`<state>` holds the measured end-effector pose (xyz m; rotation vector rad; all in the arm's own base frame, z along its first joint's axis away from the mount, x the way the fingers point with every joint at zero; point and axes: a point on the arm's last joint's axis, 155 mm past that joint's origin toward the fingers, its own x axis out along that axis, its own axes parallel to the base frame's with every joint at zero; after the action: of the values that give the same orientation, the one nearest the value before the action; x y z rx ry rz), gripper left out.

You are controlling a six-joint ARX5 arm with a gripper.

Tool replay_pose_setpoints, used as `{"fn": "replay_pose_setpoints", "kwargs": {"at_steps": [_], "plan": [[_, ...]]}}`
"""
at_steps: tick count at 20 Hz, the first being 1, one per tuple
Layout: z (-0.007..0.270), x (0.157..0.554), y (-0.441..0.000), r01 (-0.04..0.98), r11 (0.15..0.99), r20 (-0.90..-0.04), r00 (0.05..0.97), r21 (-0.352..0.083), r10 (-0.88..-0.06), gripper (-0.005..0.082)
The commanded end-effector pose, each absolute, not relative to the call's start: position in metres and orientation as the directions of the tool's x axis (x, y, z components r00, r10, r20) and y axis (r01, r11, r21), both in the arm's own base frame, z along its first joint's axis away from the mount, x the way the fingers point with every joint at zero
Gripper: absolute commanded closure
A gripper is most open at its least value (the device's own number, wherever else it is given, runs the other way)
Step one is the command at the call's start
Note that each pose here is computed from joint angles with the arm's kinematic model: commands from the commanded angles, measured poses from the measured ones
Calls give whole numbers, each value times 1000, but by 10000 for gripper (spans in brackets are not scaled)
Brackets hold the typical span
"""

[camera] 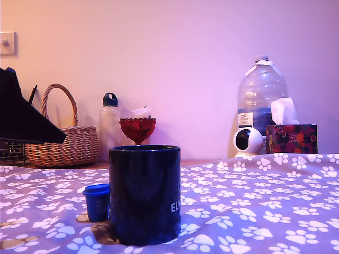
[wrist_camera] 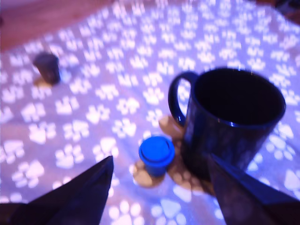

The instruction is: Pick the coffee capsule and then drop it inside the coffee cup in front of you

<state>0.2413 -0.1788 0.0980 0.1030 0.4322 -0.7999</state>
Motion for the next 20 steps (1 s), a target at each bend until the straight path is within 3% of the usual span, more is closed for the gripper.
{"fn": "replay_pose_setpoints", "kwargs": {"at_steps": [1, 7, 20], "plan": [[79, 232, -177, 717, 693, -426, 605, -78, -673, 181], [76, 229, -175, 721, 692, -352, 637, -44, -686, 180], [50, 241, -182, 726, 683, -414, 598, -85, -687, 181]]}}
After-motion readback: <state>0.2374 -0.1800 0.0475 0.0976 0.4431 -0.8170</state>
